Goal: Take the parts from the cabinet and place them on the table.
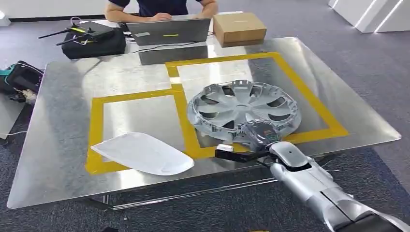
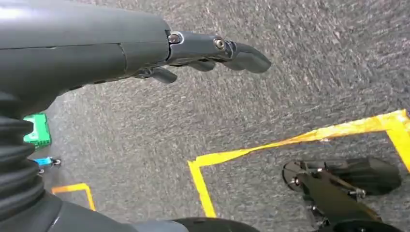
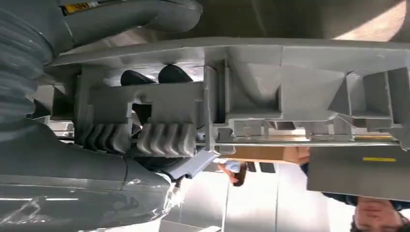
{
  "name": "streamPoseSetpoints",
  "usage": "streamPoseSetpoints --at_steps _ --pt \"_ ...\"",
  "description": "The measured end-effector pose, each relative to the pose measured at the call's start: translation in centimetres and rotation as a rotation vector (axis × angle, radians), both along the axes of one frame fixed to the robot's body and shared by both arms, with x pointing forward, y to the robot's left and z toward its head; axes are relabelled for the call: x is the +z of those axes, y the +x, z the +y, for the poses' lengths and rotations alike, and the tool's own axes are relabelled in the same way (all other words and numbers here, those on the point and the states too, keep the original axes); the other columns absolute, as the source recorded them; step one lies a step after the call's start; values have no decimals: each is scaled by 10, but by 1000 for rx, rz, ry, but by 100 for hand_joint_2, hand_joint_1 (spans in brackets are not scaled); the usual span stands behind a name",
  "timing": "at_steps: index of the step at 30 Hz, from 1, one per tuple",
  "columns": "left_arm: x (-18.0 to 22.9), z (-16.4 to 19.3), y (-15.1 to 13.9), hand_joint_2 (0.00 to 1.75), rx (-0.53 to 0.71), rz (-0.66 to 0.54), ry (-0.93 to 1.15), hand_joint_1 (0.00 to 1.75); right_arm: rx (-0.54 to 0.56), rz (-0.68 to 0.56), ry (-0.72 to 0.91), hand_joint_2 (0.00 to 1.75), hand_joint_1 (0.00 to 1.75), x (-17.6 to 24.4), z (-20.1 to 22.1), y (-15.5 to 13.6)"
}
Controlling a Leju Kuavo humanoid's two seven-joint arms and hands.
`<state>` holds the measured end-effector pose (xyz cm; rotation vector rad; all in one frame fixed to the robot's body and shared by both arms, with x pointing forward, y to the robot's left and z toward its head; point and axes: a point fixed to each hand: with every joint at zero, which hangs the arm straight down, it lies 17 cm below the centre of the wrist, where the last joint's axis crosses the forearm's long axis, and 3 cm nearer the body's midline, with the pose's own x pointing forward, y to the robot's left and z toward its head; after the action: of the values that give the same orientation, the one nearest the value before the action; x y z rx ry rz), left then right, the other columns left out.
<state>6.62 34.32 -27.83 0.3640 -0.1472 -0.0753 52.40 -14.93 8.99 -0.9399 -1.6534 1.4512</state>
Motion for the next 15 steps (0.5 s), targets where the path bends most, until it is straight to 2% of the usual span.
streamPoseSetpoints --at_steps 12,13,15 --pt "1 -3 10 175 -94 -49 -13 0 16 12 6 175 175 -7 7 -6" --pt "1 -4 11 175 -101 -52 -19 0 15 13 8 0 0 -7 7 -6" --pt "1 -5 11 175 -108 -51 -26 0 17 17 9 0 0 -9 7 -7"
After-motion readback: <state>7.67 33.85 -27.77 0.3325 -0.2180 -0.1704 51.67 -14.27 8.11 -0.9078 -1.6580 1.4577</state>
